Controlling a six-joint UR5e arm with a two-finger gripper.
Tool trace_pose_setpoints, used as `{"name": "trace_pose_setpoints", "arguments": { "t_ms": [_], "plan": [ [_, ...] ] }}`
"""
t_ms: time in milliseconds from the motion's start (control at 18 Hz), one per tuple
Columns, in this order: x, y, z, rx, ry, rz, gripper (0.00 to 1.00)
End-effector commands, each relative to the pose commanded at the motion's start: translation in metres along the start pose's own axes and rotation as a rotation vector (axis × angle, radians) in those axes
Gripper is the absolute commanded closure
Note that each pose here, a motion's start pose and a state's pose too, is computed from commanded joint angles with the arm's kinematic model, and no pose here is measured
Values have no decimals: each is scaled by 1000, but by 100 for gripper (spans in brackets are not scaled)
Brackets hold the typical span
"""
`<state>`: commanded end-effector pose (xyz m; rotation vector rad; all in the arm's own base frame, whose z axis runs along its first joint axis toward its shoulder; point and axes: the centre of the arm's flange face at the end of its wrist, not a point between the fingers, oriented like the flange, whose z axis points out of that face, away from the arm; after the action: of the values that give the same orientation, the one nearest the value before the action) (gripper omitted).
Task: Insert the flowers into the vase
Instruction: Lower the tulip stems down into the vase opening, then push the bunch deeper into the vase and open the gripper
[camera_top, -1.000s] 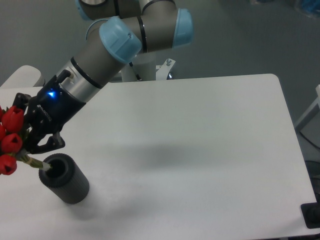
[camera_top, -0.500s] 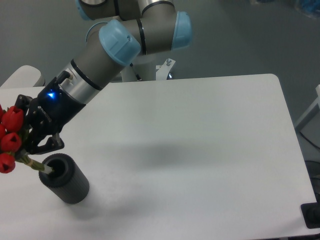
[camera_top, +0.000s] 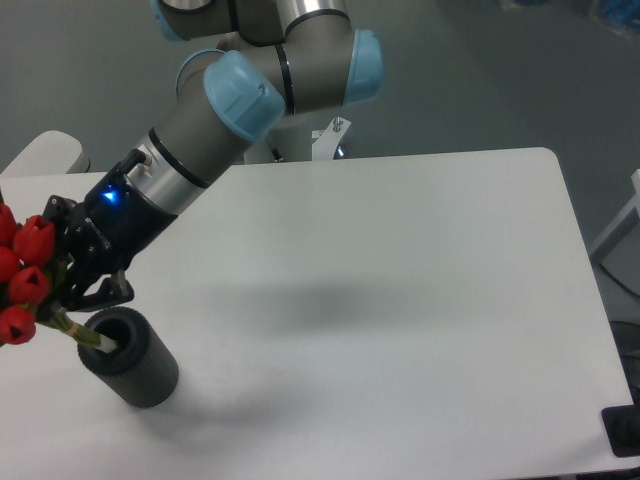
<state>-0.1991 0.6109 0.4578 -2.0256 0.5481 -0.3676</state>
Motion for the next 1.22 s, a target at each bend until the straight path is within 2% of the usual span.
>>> {"name": "trace_pose_setpoints", "arguments": {
  "t_ms": [389,556,889,1222],
  "plan": [
    [1,18,8,-14,15,32,64],
    [2,36,14,-27,29,55,63],
    [-7,67,23,-46,44,26,63],
    [-14,85,33,-57,58,10,63]
  ]
}}
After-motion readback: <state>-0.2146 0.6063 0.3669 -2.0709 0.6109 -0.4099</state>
